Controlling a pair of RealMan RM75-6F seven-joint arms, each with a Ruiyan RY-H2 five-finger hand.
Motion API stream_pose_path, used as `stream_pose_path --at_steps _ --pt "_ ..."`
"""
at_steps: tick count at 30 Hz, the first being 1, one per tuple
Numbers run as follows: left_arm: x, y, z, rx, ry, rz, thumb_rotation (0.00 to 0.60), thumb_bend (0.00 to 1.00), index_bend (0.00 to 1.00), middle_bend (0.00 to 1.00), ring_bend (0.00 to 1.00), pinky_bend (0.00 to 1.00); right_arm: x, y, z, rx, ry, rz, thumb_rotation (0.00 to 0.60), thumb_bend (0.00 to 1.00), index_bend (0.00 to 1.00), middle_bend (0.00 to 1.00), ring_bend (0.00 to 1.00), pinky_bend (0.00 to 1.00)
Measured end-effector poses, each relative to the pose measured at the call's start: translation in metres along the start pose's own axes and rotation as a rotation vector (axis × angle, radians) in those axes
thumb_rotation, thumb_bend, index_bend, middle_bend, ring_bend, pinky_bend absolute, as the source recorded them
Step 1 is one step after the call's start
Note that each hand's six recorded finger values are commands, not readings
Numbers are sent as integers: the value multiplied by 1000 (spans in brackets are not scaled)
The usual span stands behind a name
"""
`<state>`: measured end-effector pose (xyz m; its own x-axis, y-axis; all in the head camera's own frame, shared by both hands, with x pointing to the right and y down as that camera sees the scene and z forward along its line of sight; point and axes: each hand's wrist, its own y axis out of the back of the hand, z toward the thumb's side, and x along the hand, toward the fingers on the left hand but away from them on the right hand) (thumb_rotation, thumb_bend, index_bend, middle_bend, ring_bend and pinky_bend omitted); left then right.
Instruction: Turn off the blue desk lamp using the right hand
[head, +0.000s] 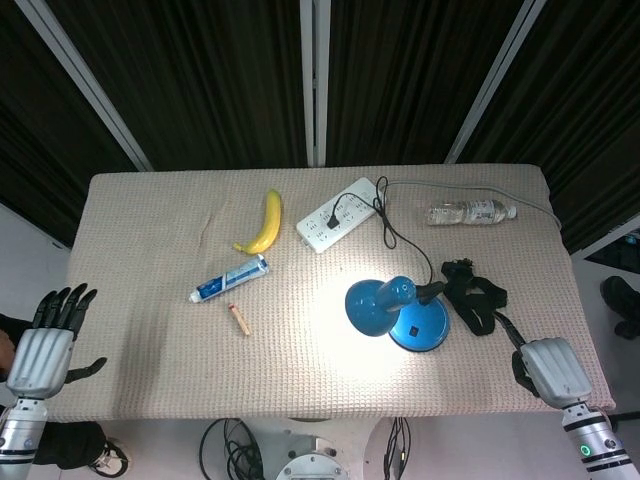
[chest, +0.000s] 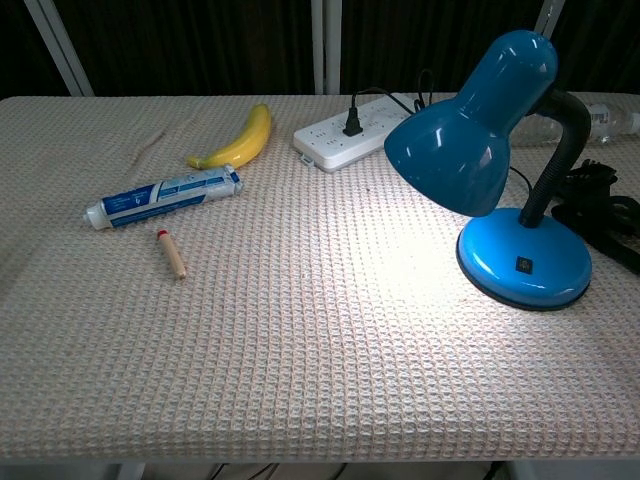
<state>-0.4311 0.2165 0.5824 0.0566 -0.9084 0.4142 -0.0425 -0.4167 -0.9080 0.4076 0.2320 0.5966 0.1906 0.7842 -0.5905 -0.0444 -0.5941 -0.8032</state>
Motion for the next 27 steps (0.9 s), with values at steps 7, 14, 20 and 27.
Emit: stream_pose_path --at_steps 7,14,20,27 --pt "-1 -2 0 -6 -1 -3 600 0 0 0 0 0 -7 -15 22 31 78 72 600 826 0 948 920 876" --pt "-3 -2 -4 -12 11 -6 600 0 0 0 0 0 -26 -35 46 55 134 174 600 815 0 948 920 876" --pt "-3 -1 -8 -9 20 -8 600 0 0 0 0 0 -50 -44 65 94 168 229 600 808 0 948 920 876" --pt "-3 -3 -13 -18 32 -19 600 0 0 0 0 0 -69 -50 84 102 184 273 600 799 0 948 920 876"
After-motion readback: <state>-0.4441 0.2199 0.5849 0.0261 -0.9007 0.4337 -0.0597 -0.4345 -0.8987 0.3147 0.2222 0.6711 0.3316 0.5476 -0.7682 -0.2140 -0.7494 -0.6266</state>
